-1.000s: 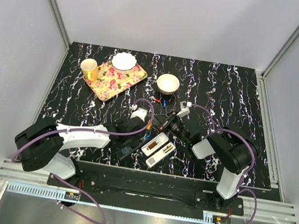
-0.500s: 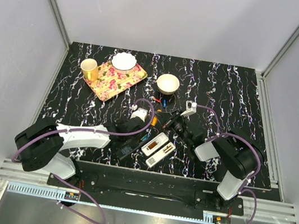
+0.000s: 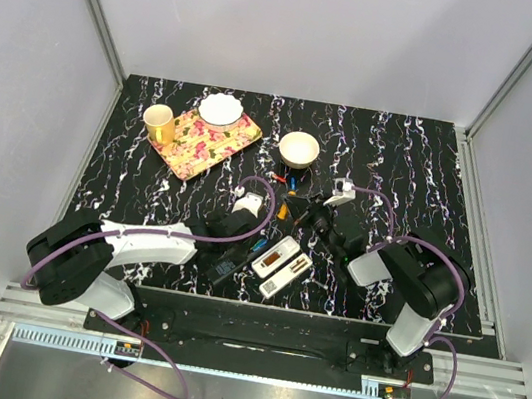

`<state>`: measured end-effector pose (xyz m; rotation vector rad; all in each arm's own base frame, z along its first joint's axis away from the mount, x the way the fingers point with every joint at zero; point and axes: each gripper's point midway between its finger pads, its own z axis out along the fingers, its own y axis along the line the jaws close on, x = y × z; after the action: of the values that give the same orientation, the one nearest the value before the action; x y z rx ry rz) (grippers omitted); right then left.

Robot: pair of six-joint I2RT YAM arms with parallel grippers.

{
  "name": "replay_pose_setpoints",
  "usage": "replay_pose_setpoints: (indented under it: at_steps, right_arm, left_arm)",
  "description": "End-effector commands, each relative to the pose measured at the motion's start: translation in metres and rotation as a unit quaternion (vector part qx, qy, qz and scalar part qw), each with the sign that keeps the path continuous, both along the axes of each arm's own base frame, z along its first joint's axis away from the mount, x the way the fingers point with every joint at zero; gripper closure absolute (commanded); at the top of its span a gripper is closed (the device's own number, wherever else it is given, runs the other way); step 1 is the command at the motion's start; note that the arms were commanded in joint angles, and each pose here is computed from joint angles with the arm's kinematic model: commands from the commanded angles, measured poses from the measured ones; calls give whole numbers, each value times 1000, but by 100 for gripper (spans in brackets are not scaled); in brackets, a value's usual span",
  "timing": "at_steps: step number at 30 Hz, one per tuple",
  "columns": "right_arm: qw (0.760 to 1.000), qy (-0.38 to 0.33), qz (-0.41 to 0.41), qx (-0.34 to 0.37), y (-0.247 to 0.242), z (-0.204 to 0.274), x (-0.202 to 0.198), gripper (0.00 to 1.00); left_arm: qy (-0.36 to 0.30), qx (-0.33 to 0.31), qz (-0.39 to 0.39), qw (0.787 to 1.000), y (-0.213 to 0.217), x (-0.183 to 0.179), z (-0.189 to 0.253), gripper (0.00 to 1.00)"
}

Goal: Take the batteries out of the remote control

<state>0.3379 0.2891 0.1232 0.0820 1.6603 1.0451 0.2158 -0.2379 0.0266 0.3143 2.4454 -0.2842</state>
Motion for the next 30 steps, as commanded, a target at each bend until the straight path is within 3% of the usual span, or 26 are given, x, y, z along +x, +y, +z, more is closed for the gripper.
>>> replay_pose_setpoints:
  at_steps: [1,11,18,24,30]
  right_arm:
    - [988,-134,48,67,14,83,-8,100]
    - [983,-161,82,33,44,78,-35,100]
    - [977,-204,70,-9,59,79,-52,100]
    - [970,-233,56,-49,68,75,-56,100]
    - [966,-249,49,-57,72,81,-57,100]
  left_arm:
    - [93,49,-22,994,19,-41,-42,83]
    - [68,19,-3,997,21,-40,-29,85]
    - [-26,-97,-5,995,11,-37,38,77]
    - [-14,-94,1,996,23,-47,32,75]
    - [19,-82,-6,996,19,-53,13,80]
